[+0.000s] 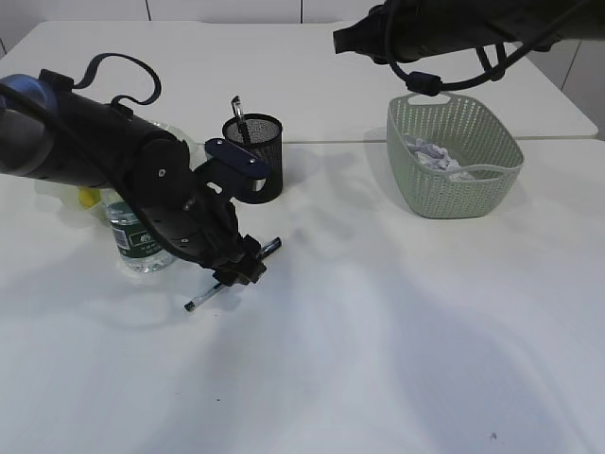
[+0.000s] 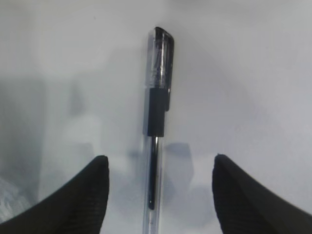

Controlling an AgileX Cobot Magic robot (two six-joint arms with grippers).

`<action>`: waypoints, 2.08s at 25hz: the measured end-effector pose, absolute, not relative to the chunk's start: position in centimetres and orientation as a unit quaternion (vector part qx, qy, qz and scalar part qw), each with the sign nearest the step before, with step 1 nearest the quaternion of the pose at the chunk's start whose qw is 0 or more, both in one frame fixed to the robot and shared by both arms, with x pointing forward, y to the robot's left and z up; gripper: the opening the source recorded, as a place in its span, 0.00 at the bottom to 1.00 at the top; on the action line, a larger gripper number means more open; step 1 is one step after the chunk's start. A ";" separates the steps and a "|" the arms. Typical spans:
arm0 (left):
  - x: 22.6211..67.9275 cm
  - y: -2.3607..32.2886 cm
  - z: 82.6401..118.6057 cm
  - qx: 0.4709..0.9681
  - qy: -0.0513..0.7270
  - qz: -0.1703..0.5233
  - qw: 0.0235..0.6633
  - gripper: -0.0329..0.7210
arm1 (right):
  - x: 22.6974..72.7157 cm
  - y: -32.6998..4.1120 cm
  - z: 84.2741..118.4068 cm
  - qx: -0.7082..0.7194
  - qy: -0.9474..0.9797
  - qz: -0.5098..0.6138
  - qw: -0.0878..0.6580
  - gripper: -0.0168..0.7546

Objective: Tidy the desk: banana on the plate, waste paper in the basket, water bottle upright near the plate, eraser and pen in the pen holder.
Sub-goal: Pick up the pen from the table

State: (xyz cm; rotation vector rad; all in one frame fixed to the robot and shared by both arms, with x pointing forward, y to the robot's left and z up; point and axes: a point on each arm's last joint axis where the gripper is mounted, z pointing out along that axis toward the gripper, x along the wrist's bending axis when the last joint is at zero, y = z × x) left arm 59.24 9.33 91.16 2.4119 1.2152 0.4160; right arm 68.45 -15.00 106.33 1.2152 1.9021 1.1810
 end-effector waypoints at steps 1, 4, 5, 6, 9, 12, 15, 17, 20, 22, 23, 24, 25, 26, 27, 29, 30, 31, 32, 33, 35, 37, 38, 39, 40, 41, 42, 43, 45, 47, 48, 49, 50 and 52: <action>59.2 9.4 91.1 0.865 0.436 0.148 0.201 0.67 | 68.4 -15.0 106.3 0.456 0.715 0.442 0.291 0.00; 59.3 9.3 91.4 0.866 0.438 0.145 0.195 0.67 | 68.3 -14.9 106.2 0.456 0.720 0.439 0.284 0.00; 59.4 9.3 91.6 0.866 0.438 0.145 0.194 0.67 | 68.3 -14.9 106.1 0.456 0.721 0.438 0.283 0.00; 59.6 9.2 91.9 0.865 0.438 0.146 0.195 0.67 | 68.3 -14.9 106.1 0.456 0.722 0.438 0.281 0.00; 60.3 8.9 93.1 0.863 0.441 0.149 0.196 0.67 | 68.2 -14.9 106.0 0.456 0.725 0.435 0.276 0.00; 61.2 9.0 94.0 0.862 0.449 0.146 0.184 0.67 | 68.2 -14.9 106.0 0.456 0.726 0.435 0.274 0.00; 61.8 9.3 93.9 0.866 0.458 0.132 0.154 0.67 | 68.2 -14.9 106.0 0.456 0.727 0.434 0.274 0.00; 61.9 9.4 93.8 0.867 0.462 0.124 0.139 0.67 | 68.2 -14.9 106.0 0.456 0.727 0.434 0.274 0.00; 61.7 9.6 93.6 0.872 0.459 0.117 0.123 0.67 | 68.2 -14.9 106.0 0.456 0.727 0.434 0.273 0.00; 61.6 9.7 93.5 0.876 0.455 0.111 0.114 0.67 | 68.2 -14.9 106.0 0.456 0.727 0.434 0.273 0.00; 61.5 9.7 93.5 0.878 0.454 0.107 0.109 0.67 | 68.2 -14.9 106.0 0.456 0.727 0.434 0.273 0.00; 61.5 9.7 93.5 0.879 0.454 0.103 0.105 0.67 | 68.2 -14.9 106.0 0.456 0.728 0.433 0.272 0.00; 61.4 9.8 93.4 0.880 0.453 0.101 0.101 0.67 | 68.2 -14.9 106.0 0.456 0.728 0.433 0.272 0.00; 61.4 9.8 93.3 0.882 0.452 0.098 0.097 0.67 | 68.2 -14.9 106.0 0.456 0.728 0.433 0.272 0.00; 61.3 9.8 93.1 0.883 0.450 0.094 0.096 0.67 | 68.2 -14.9 106.0 0.456 0.728 0.433 0.272 0.00; 61.2 9.6 92.7 0.885 0.449 0.083 0.094 0.67 | 68.2 -14.9 106.0 0.456 0.728 0.433 0.272 0.00; 61.2 9.6 92.7 0.886 0.447 0.078 0.096 0.67 | 68.2 -14.9 106.0 0.456 0.728 0.433 0.272 0.00; 61.1 9.5 92.7 0.887 0.445 0.073 0.099 0.67 | 68.1 -14.8 105.9 0.456 0.729 0.433 0.270 0.00; 61.1 9.4 92.7 0.888 0.443 0.069 0.101 0.67 | 68.1 -14.8 105.9 0.456 0.730 0.432 0.269 0.00; 61.0 9.4 92.7 0.889 0.442 0.067 0.103 0.67 | 68.1 -14.8 105.9 0.456 0.730 0.432 0.268 0.00; 61.0 9.3 92.7 0.891 0.437 0.064 0.104 0.67 | 68.1 -14.8 105.9 0.456 0.731 0.431 0.267 0.00; 60.9 9.2 92.6 0.896 0.428 0.060 0.105 0.67 | 68.1 -14.8 105.9 0.456 0.732 0.431 0.267 0.00; 60.9 9.1 92.5 0.897 0.425 0.056 0.107 0.67 | 68.1 -14.8 105.9 0.456 0.732 0.431 0.267 0.00; 60.9 9.1 92.2 0.898 0.424 0.052 0.106 0.67 | 68.1 -14.8 105.9 0.456 0.732 0.431 0.267 0.00; 60.9 9.1 91.9 0.898 0.424 0.049 0.105 0.67 | 68.1 -14.8 105.9 0.456 0.732 0.431 0.267 0.00; 60.9 9.0 91.5 0.899 0.423 0.046 0.105 0.67 | 68.1 -14.8 105.9 0.456 0.732 0.431 0.267 0.00; 61.0 9.0 91.3 0.899 0.423 0.046 0.106 0.67 | 68.1 -14.8 105.9 0.456 0.732 0.431 0.267 0.00; 61.1 8.9 91.0 0.898 0.424 0.046 0.107 0.67 | 68.1 -14.8 105.9 0.456 0.732 0.431 0.267 0.00; 61.3 8.9 90.5 0.898 0.422 0.049 0.110 0.67 | 68.1 -14.8 105.9 0.456 0.732 0.431 0.266 0.00; 61.4 8.9 90.4 0.897 0.424 0.052 0.115 0.67 | 68.1 -14.8 105.9 0.456 0.732 0.431 0.266 0.00; 61.5 8.8 90.5 0.896 0.423 0.055 0.119 0.67 | 68.1 -14.8 105.9 0.456 0.732 0.431 0.266 0.00; 61.6 8.8 90.5 0.896 0.423 0.058 0.122 0.67 | 68.1 -14.8 105.9 0.456 0.732 0.431 0.266 0.00; 61.7 8.7 90.5 0.895 0.423 0.061 0.126 0.67 | 68.1 -14.8 105.9 0.456 0.732 0.431 0.266 0.00; 61.8 8.7 90.6 0.894 0.423 0.067 0.134 0.67 | 68.1 -14.8 105.9 0.456 0.732 0.431 0.266 0.00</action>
